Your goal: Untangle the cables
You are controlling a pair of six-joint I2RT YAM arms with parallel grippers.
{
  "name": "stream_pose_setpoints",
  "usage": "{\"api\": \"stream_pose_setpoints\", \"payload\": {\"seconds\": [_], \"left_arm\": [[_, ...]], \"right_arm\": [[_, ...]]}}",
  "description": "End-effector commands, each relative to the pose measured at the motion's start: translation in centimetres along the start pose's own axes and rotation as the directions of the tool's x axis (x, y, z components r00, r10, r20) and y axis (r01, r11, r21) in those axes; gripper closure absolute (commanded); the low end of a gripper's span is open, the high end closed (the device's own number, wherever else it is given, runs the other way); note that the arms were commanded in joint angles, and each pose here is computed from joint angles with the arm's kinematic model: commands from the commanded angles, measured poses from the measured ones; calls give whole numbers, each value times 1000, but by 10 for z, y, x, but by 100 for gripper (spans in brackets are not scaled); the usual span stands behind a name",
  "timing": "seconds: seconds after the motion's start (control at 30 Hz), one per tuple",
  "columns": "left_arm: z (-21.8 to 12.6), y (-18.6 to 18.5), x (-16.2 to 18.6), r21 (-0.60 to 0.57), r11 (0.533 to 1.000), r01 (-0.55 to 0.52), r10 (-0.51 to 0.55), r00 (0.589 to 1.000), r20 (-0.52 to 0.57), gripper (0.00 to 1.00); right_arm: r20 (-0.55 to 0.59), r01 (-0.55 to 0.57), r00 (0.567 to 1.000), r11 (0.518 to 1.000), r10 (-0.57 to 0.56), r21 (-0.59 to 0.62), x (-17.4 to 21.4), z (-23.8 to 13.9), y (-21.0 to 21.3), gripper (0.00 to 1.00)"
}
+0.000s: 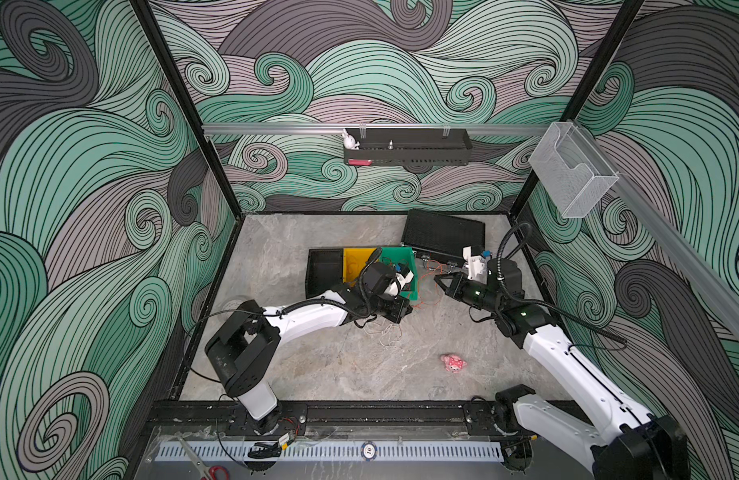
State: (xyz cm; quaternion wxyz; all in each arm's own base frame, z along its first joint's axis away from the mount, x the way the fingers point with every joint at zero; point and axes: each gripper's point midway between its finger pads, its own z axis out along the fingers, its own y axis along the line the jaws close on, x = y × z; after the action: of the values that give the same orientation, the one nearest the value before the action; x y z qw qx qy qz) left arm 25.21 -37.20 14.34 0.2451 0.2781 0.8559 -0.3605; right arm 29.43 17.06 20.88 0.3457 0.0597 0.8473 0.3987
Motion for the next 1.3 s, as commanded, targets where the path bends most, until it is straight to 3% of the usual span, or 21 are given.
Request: {"api": "stream_pose_setpoints", "payload": {"seconds": [0.0,0.2,0.43,0.6,1.07,1.27], "left_arm": [[-23,-5,-8,-26,999,-21,22,999,48,100],[-47,-1,-13,-65,996,-55,63,991,119,95],[-60,11,-12,-80,997,-18,33,981,190,71],[-54,9,-12,-43,999,-10,19,980,196,62],[-42,13,2,-7,1000,-1,3,983,184,53],[-40,9,-6,21,999,-37,31,972,232,48]], "right_arm": [[-22,24,999,998,-25,-56,5,5,11,99],[-98,4,995,993,-16,-121,28,19,22,99],[-170,-9,985,983,-22,-182,50,28,38,99],[-204,-3,978,980,-38,-199,63,36,47,99],[-221,-5,974,982,-37,-188,71,47,48,99],[-231,-5,972,980,-42,-200,74,48,55,99]]}}
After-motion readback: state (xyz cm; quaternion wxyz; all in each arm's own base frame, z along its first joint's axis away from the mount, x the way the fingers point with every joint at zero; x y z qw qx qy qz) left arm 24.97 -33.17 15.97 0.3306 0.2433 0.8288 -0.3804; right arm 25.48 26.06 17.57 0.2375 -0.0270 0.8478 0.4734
